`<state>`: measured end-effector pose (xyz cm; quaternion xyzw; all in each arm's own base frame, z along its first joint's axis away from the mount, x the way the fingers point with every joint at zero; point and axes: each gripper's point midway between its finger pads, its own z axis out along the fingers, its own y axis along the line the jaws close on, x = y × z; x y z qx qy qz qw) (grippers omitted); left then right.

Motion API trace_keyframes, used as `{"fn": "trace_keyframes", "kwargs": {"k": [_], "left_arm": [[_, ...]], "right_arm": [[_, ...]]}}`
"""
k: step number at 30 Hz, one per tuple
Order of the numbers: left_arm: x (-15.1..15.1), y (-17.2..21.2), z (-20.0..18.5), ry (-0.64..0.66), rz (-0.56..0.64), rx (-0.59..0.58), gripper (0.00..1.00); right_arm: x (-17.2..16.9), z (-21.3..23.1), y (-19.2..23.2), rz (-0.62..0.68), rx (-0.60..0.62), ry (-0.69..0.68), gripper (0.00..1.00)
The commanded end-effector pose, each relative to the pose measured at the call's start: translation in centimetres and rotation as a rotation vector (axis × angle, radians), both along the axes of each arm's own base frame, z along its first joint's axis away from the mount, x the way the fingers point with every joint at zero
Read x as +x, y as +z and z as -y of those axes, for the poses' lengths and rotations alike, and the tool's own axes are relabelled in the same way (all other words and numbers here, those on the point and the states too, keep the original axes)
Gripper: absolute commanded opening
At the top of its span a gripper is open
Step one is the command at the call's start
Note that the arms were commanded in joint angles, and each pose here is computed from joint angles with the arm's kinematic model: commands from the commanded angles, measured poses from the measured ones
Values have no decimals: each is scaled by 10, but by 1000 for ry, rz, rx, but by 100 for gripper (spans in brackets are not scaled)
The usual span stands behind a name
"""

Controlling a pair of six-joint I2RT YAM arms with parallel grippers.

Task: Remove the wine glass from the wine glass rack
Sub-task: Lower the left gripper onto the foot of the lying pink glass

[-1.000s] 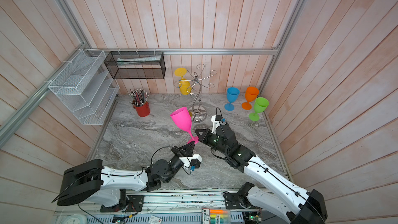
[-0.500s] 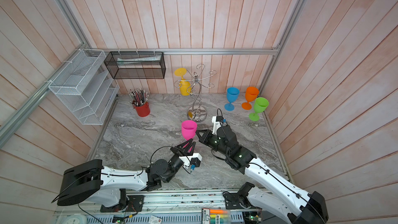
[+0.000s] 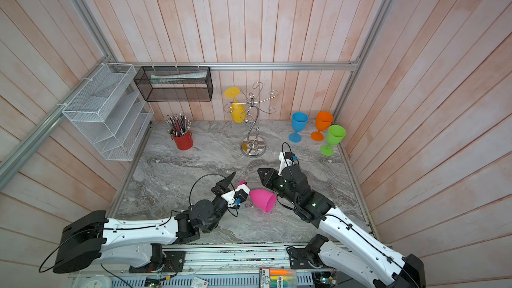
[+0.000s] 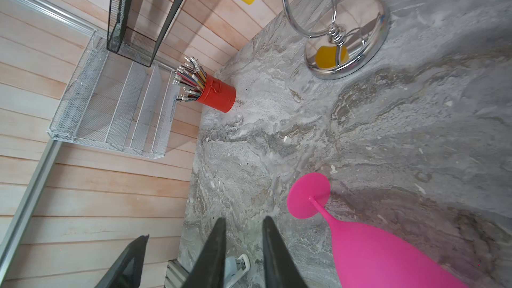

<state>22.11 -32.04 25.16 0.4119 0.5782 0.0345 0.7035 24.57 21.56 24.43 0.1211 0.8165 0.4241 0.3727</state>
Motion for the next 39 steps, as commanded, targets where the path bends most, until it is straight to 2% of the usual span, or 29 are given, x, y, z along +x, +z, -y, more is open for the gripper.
{"fn": "trace_keyframes", "kwargs": {"k": [1,4,7,10,14,17,22,28,33,38,39], "left_arm": [[-4,-30,-4,-1,-213,3,63],[-14,-52,0,-64,-266,97,70],[-11,-63,7,-87,-306,193,73],[0,-64,15,-102,-400,206,74],[-2,-67,24,-145,-486,252,75],[-1,-79,23,-137,-604,302,75],[3,-94,32,-124,-787,299,75],[22,-121,39,-87,-915,326,74],[42,-135,49,-79,-961,362,74],[57,-148,66,-122,-931,442,74],[72,-150,60,-107,-930,441,74]], "right_arm": [[1,25,-20,-16,-94,-61,35],[2,43,-26,-19,-113,-83,45],[4,60,-30,-15,-116,-111,52],[5,74,-28,-5,-122,-132,57],[3,83,-32,-1,-153,-134,60],[2,84,-40,-12,-178,-132,60],[4,86,-48,-19,-195,-137,60],[6,93,-46,-10,-219,-159,60],[6,102,-48,-8,-211,-174,60],[7,105,-49,-5,-196,-174,60],[7,105,-49,-2,-195,-173,60]]}}
